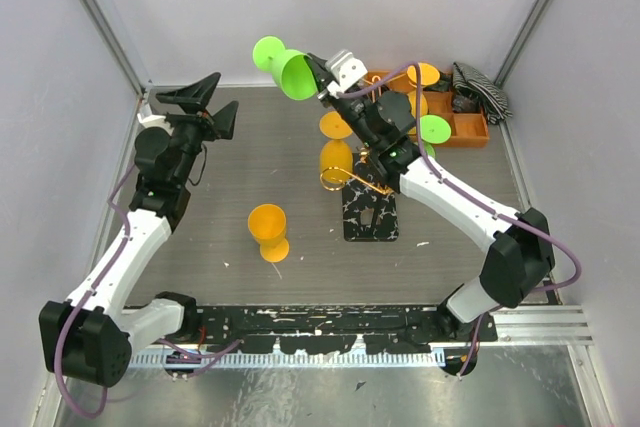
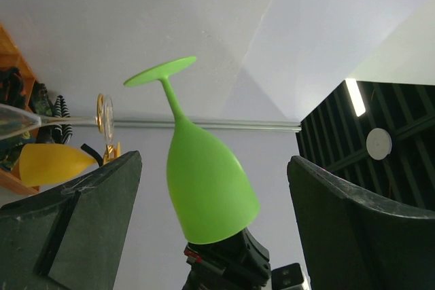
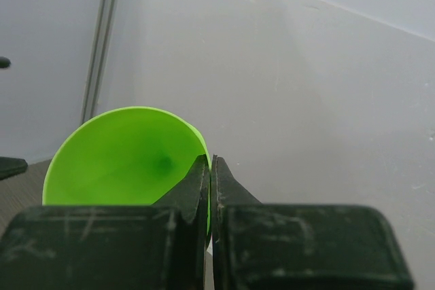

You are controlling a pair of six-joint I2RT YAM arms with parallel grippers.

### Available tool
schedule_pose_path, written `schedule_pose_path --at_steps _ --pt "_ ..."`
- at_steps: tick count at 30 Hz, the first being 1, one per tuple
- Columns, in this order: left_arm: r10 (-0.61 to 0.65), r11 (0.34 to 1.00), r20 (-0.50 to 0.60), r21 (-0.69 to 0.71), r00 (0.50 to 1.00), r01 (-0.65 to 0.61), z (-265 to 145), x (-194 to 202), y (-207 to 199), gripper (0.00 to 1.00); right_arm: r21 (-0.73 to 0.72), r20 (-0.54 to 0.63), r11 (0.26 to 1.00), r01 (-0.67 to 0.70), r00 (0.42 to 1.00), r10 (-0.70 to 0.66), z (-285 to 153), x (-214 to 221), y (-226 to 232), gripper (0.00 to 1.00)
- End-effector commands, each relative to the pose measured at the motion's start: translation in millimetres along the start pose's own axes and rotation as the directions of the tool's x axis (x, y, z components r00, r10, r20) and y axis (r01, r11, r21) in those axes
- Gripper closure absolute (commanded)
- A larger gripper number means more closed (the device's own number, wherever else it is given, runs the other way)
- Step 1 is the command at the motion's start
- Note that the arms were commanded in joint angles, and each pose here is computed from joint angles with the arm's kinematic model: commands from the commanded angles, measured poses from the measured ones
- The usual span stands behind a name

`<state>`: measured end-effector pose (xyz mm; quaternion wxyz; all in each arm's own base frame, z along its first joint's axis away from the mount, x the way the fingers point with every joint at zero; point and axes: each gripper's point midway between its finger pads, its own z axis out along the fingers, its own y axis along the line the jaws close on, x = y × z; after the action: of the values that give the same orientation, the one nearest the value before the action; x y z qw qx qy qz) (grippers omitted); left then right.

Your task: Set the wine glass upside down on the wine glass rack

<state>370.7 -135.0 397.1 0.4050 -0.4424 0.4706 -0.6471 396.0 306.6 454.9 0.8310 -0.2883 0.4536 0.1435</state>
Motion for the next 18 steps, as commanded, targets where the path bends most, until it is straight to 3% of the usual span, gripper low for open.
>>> schedule_pose_path --at_steps 1,18 --pt "-0.01 1.0 0.025 -0.002 1.0 0.01 -6 -4 4 0.06 0.025 0.2 1.0 0.015 0.98 -0.02 10 -68 -3 0.99" --pt "-0.038 0.999 0.012 -0.018 0.999 0.038 -6 -1 10 0.06 -0.067 0.191 0.998 -0.006 0.982 0.019 12 -56 55 0.99"
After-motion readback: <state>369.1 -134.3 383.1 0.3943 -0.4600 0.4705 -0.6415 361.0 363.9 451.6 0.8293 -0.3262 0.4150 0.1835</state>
